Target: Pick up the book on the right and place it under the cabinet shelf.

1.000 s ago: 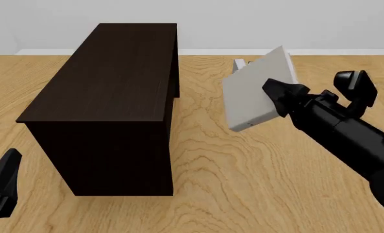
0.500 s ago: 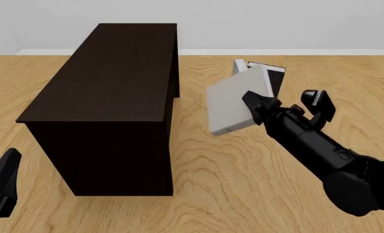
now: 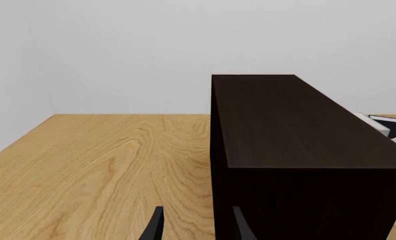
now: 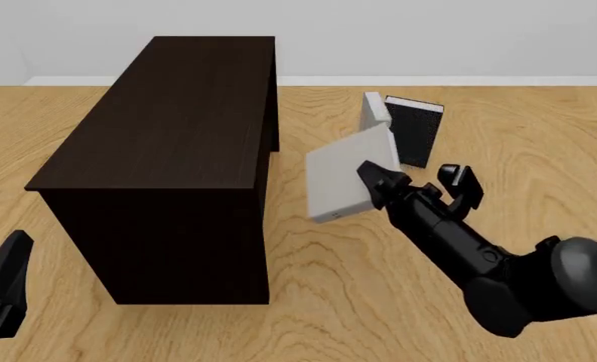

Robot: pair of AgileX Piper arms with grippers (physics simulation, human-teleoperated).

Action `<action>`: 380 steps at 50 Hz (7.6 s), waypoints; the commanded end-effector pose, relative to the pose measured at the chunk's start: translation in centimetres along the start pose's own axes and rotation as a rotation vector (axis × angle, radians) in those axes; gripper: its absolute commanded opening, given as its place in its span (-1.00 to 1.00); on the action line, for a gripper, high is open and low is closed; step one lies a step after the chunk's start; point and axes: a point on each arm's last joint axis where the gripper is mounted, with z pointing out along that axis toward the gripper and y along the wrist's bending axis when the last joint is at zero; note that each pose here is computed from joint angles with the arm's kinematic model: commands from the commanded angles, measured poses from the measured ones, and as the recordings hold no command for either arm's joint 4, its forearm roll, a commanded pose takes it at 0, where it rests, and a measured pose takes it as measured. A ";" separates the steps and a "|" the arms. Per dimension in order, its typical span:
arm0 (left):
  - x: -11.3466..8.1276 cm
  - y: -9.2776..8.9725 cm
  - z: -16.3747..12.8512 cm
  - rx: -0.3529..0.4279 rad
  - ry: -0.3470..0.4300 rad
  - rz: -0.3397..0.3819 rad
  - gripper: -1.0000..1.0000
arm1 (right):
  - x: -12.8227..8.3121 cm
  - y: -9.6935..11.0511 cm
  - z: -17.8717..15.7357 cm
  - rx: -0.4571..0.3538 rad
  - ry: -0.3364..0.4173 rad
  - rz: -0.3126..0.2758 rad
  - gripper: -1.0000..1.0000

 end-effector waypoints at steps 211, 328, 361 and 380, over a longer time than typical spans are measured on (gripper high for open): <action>0.0 -0.1 -0.1 0.017 0.000 -0.001 1.00 | -7.1 -1.9 -0.7 0.485 0.283 -0.421 1.00; -0.2 -0.1 -0.1 0.016 -0.001 0.001 1.00 | 0.2 -8.2 7.8 0.534 0.515 -0.408 1.00; -0.2 -0.1 -0.1 0.018 -0.002 0.002 1.00 | 1.8 -5.4 11.1 0.457 0.564 -0.459 1.00; 0.0 -0.1 -0.1 0.018 -0.002 0.002 1.00 | 1.9 -3.3 12.3 0.415 0.584 -0.499 1.00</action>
